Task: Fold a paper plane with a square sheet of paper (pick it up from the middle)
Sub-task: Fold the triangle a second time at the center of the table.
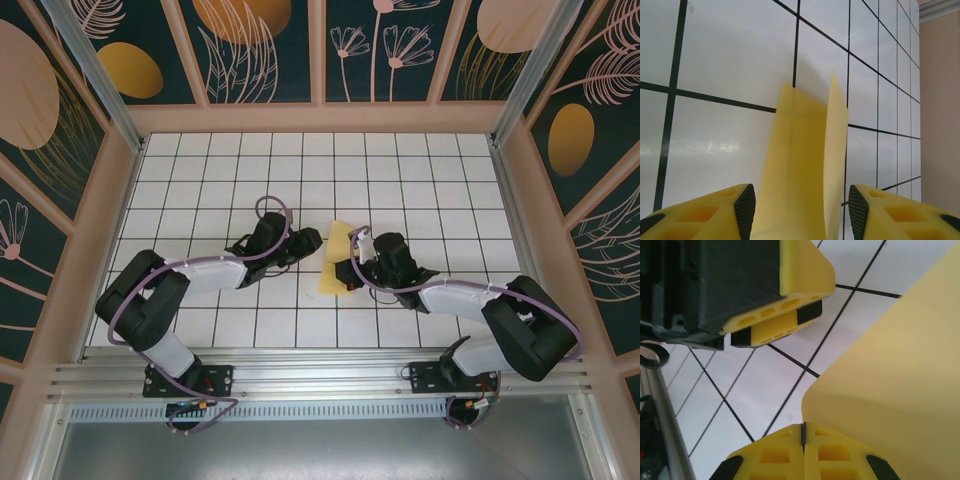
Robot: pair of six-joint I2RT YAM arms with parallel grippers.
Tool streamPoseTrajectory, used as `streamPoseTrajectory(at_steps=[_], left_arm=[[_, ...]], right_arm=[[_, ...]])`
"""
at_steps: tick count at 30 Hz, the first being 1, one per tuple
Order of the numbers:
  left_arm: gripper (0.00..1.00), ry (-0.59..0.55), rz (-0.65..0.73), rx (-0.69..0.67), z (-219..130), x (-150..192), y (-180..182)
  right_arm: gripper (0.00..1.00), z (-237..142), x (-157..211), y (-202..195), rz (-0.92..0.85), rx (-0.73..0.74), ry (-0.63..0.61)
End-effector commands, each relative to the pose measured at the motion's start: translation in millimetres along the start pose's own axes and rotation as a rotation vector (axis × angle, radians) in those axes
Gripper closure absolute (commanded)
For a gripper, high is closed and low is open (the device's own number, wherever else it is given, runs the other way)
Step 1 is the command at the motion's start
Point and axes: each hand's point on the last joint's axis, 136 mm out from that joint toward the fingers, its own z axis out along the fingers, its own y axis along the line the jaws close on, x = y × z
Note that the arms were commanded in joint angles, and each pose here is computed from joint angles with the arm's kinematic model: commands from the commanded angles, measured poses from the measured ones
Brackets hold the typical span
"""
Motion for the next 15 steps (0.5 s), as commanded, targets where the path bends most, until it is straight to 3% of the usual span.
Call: streamPoseTrajectory(at_steps=[1,8,15], left_arm=[[0.46,-0.024,0.025,-0.017,-10.4,-5.8,-0.3],[0.51,-0.002,0.023,-0.013,-11.1,-0.6,1.3],[0.64,0.098,0.016,0.037,-7.9,25.6,7.1]], right_arm=[[1.0,-3.4,-30.3,19.8,0.042,-0.06,-0.075],[1.0,-0.5,-13.7,0.6,0.072,-0.002,-0.039],[1.0,0.9,4.9,-18.2,0.132,0.025,0.018]])
